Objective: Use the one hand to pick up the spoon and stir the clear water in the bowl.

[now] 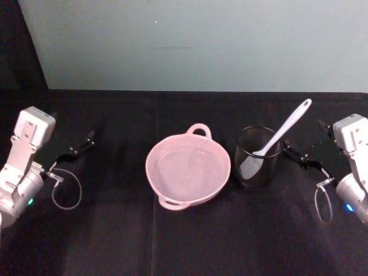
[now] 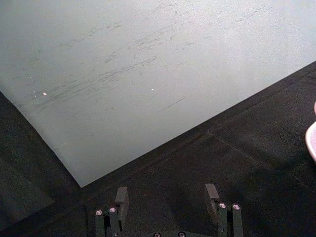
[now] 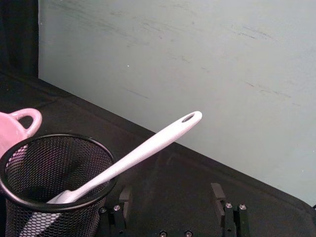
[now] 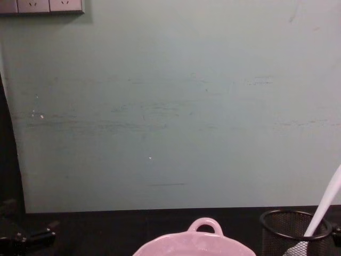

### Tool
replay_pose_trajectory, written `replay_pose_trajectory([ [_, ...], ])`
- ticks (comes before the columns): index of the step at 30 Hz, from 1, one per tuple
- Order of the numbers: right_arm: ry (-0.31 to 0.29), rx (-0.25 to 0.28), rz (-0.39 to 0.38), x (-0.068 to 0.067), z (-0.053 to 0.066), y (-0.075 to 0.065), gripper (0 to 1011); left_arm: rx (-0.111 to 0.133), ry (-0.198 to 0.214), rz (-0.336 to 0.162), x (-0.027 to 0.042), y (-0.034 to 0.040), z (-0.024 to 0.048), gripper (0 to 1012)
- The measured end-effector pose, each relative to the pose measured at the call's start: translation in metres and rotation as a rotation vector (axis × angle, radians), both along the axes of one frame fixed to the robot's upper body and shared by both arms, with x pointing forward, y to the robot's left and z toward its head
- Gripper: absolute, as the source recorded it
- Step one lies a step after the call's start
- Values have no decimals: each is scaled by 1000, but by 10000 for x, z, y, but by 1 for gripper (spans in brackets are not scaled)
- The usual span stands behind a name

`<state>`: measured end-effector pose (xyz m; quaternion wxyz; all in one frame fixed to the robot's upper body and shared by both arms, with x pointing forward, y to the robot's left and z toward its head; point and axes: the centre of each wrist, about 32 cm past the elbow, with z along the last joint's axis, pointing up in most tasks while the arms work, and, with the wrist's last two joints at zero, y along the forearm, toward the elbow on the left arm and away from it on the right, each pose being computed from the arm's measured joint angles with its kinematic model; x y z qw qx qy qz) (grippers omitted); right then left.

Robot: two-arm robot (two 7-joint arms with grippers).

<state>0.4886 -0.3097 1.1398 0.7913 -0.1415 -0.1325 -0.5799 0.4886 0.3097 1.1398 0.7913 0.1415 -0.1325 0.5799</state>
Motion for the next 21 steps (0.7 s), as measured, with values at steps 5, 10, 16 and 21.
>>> replay_pose_trajectory([
  [5,0,0,0,0,0,0,1002,0,0,0,0,0,0,1011],
  [10,0,0,0,0,0,0,1002,0,0,0,0,0,0,1011],
  [16,0,0,0,0,0,0,1002,0,0,0,0,0,0,1011],
  [21,0,0,0,0,0,0,1002,0,0,0,0,0,0,1011],
])
